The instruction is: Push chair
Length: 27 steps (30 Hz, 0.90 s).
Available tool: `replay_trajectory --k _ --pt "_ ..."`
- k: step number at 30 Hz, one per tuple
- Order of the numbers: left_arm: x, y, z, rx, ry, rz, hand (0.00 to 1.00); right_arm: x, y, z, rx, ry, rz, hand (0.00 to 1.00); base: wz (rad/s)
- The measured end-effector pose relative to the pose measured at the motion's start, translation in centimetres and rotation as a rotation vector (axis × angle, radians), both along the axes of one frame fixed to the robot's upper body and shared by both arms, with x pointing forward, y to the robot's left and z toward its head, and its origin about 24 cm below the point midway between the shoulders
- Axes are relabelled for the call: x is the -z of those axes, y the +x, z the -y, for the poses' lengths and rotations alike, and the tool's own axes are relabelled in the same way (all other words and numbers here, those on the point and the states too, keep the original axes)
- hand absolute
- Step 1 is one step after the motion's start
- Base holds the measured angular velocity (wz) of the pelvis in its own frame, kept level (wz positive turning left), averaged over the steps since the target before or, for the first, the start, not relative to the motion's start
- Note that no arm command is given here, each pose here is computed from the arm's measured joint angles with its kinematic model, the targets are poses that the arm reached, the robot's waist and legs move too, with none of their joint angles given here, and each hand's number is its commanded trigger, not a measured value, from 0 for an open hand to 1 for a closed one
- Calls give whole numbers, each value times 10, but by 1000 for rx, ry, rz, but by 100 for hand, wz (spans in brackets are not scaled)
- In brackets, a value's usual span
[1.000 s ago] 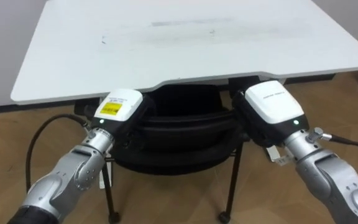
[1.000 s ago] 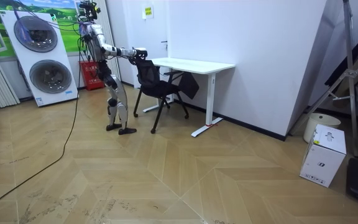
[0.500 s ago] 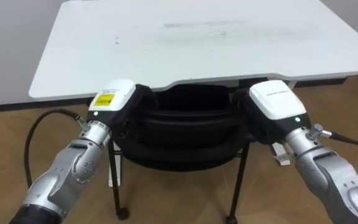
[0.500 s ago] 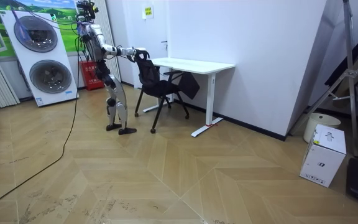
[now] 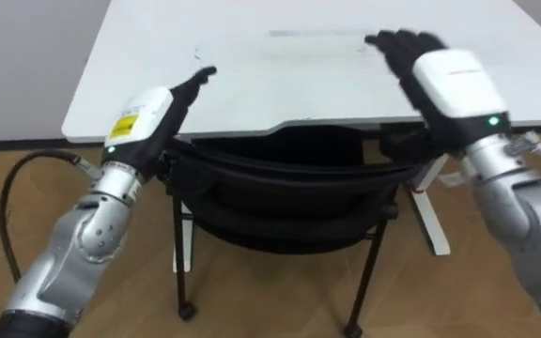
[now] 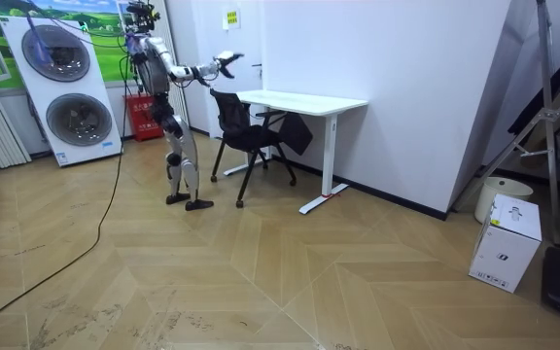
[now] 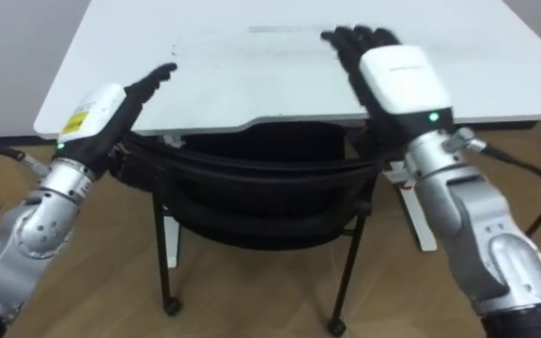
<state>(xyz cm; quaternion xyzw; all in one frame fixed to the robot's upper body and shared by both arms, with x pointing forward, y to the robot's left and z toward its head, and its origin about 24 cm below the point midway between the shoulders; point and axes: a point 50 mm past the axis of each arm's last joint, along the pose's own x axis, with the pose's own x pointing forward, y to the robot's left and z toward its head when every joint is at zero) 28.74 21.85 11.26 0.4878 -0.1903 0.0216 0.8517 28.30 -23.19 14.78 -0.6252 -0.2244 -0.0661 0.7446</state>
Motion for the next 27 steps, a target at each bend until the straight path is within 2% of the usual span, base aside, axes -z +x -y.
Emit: replay_trajectory --k 1,2,3,5,7,10,12,14,20,24,26,27 --pt "-23 -5 -17 -71 -57 128 0 -14 -4 8 11 27 74 0 11" --pt "-32 -7 -26 -104 -89 186 0 -20 -5 12 20 41 111 0 7" --pt "-46 -14 -42 -163 -154 277 0 -28 -9 20 44 68 171 0 0" --pt "-59 -23 -64 -243 -231 368 0 -41 -15 37 91 92 250 0 -2" --pt "-62 -42 -96 -369 -271 427 0 -62 -26 60 159 104 363 0 -11" --pt "-52 -66 -123 -511 -325 433 0 -76 -46 88 245 202 490 0 -5" --pt "-48 -78 -136 -579 -372 438 0 -79 -58 102 288 278 550 0 -2" --pt "-46 -91 -147 -649 -366 459 0 -84 -71 117 347 318 614 0 -2" --pt "-42 -142 -184 -887 -453 577 0 -95 -122 158 489 541 890 0 -6" --pt "-13 -185 -210 -1097 -567 549 0 -75 -165 188 623 743 976 0 -8" --pt "7 -202 -217 -1194 -653 523 0 -48 -188 203 741 858 973 0 2" --pt "26 -216 -218 -1273 -723 496 0 -18 -204 212 849 970 944 0 -5"
